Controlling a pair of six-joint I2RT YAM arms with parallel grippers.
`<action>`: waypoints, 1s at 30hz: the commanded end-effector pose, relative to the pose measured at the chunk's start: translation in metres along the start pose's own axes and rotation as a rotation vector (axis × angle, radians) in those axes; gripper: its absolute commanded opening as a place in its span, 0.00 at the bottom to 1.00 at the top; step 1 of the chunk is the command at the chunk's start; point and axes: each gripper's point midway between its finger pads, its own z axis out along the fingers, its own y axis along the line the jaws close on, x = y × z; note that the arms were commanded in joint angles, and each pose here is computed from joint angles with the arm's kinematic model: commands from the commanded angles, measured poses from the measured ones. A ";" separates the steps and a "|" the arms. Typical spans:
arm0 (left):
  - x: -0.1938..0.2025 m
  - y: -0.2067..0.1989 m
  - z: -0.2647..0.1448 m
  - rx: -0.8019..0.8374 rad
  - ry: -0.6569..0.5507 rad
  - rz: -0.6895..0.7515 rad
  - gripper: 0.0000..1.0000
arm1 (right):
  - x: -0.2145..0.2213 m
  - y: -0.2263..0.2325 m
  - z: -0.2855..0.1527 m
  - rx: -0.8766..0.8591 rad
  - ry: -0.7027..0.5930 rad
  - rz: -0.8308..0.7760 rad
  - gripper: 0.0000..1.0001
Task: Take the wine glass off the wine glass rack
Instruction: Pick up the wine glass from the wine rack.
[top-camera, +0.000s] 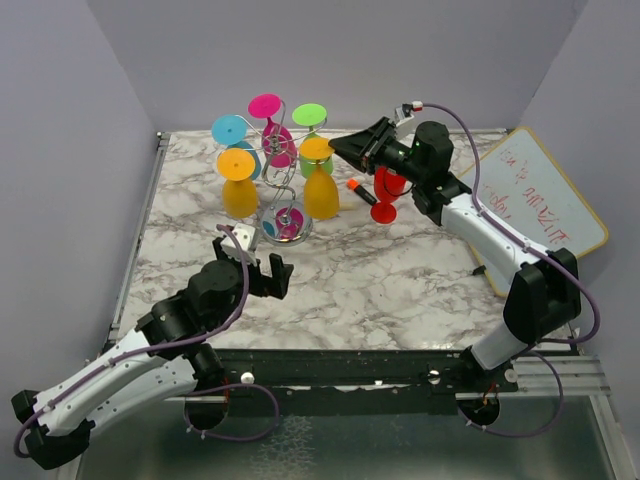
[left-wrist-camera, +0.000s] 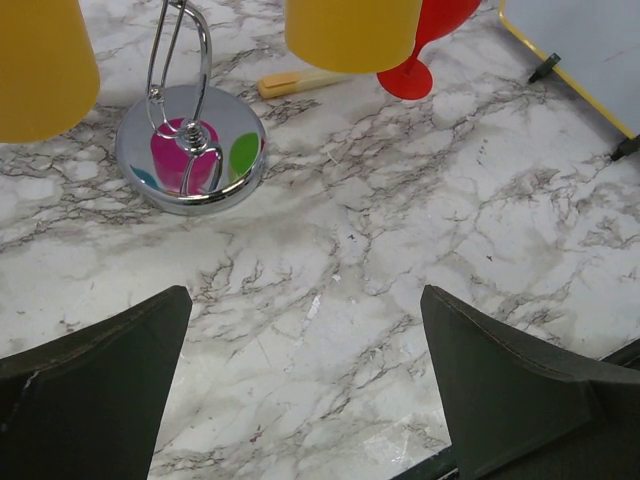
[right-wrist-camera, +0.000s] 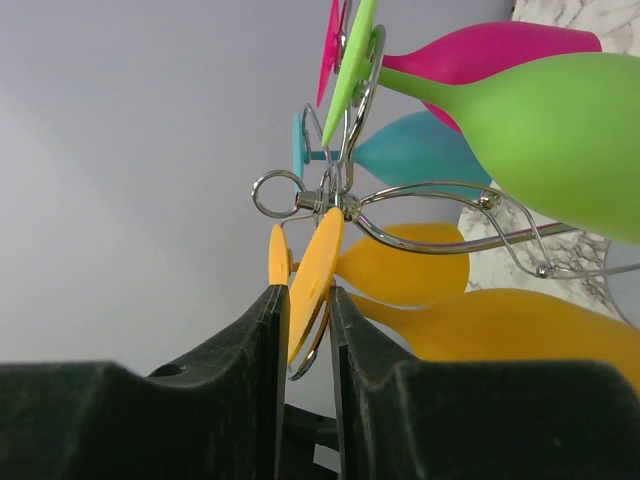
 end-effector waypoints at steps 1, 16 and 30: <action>-0.009 -0.003 -0.004 -0.003 0.009 -0.061 0.99 | 0.005 -0.010 0.002 0.001 0.035 0.019 0.26; -0.005 -0.009 -0.001 -0.011 0.096 -0.045 0.99 | 0.004 0.001 -0.006 -0.006 0.020 0.018 0.15; 0.005 -0.006 0.000 -0.028 0.133 -0.033 0.99 | 0.012 0.014 -0.015 -0.028 0.061 0.033 0.00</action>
